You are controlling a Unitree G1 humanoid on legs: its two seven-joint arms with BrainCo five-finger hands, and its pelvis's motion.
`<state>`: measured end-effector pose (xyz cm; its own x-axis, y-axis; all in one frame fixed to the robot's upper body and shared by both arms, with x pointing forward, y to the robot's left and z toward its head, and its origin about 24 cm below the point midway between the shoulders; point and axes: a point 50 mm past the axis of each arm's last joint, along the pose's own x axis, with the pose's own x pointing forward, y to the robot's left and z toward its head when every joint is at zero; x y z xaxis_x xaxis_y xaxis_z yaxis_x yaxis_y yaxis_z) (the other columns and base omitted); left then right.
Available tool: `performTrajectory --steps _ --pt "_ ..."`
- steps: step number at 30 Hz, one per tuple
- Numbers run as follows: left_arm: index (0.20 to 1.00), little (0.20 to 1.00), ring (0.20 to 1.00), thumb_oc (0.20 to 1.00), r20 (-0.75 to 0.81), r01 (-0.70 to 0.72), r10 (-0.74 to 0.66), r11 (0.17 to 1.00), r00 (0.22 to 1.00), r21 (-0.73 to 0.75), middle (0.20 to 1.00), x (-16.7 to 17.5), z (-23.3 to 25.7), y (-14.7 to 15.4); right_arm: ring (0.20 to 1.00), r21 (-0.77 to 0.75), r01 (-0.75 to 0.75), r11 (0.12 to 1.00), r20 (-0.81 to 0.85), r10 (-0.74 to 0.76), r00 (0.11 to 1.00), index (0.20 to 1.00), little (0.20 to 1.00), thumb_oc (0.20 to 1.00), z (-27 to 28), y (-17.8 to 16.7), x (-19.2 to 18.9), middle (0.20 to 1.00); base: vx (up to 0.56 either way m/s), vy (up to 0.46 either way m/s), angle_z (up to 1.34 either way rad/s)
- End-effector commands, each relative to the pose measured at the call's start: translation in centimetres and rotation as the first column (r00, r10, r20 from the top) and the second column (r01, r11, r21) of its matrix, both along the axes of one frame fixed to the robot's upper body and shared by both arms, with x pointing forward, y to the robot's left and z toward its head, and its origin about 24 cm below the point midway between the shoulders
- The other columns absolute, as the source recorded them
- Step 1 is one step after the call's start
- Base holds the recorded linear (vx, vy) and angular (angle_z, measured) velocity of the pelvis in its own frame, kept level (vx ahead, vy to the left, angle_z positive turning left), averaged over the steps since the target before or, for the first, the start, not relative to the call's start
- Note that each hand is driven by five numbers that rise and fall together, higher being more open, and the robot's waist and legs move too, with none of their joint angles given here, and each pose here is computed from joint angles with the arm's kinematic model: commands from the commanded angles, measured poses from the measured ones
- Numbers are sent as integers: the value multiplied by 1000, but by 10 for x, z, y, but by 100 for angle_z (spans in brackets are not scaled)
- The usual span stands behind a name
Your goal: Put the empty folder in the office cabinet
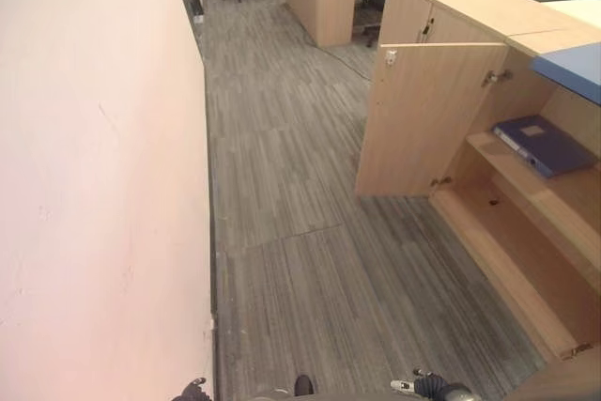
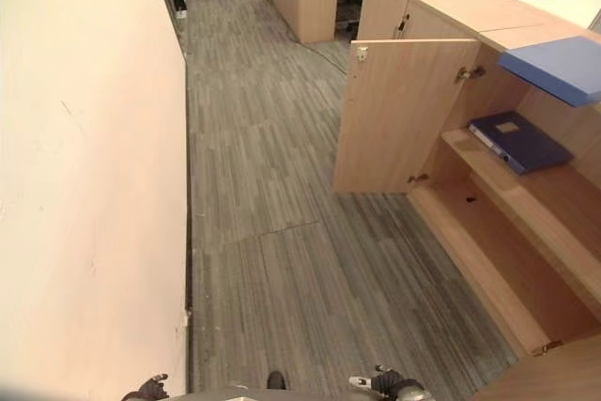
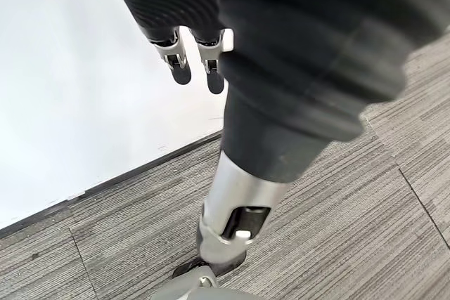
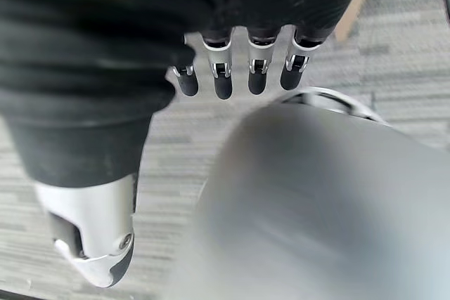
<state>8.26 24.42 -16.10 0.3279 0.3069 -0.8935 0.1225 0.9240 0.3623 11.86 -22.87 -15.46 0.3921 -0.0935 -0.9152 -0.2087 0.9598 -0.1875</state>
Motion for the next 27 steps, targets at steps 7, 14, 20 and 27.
performTrajectory --steps 7,14,20,27 --pt "1000 1000 1000 1000 -49 18 -18 1000 999 -5 1000 -7 -1 5 1000 -18 57 998 2 -57 998 1000 1000 1000 1 -7 3 1000 256 -70 4" --pt "1000 1000 1000 1000 -122 24 -28 999 992 -34 1000 -26 -6 -1 1000 -57 89 994 -116 -95 989 1000 1000 1000 -6 -19 -33 1000 355 -151 20" --pt "1000 1000 1000 1000 -63 -9 6 999 998 -49 1000 -11 -4 -3 1000 -46 138 989 -116 -143 983 1000 1000 1000 -6 -22 -35 1000 298 -237 -23" --pt "1000 1000 1000 1000 94 88 -83 995 992 -55 1000 33 4 -23 1000 -86 100 991 -87 -107 990 1000 1000 1000 -1 -29 -22 1000 198 -53 -78"
